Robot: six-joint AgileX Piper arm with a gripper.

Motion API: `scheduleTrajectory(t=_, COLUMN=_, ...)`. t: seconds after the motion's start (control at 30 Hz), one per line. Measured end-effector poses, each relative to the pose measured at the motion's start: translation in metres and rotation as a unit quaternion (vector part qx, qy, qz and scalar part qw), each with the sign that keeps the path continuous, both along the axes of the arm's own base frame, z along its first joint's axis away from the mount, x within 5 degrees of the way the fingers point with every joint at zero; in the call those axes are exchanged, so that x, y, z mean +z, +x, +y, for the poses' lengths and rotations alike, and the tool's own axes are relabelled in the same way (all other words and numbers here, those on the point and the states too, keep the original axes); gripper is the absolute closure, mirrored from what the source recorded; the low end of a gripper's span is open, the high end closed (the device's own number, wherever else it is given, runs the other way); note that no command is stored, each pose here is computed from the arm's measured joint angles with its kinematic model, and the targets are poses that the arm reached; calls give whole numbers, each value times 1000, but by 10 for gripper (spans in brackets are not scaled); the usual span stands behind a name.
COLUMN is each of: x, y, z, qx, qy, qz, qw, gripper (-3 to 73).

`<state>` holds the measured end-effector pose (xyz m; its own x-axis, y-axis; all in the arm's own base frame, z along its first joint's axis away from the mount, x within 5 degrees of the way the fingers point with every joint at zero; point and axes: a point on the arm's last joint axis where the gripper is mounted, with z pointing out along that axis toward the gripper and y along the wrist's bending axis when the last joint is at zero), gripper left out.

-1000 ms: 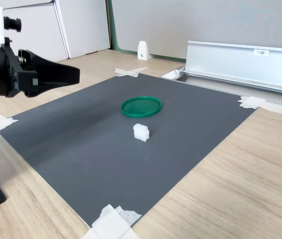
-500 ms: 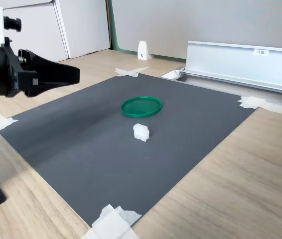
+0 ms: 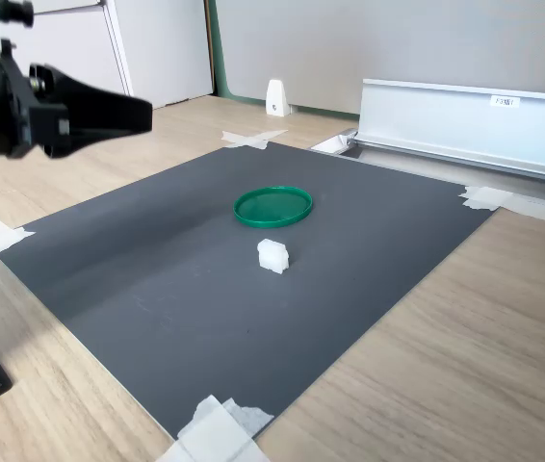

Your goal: Grasp a white terminal and put it on the green lid.

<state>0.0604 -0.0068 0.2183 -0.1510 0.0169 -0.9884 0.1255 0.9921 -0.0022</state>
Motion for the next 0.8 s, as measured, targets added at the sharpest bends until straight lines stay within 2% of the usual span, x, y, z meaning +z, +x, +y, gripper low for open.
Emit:
scheduleTrajectory(t=0.1, x=15, y=6, z=-1, qx=3, qy=1, qz=35, qw=999, gripper=703)
scheduleTrajectory(t=0.27, x=35, y=22, z=-2, qx=12, qy=8, qz=152, qw=988, gripper=703)
scheduleTrajectory(t=0.5, x=67, y=45, z=-5, qx=24, qy=18, qz=292, qw=956, gripper=703)
scheduleTrajectory(t=0.8, x=87, y=77, z=-17, qx=32, qy=-33, qz=413, qw=909, gripper=703)
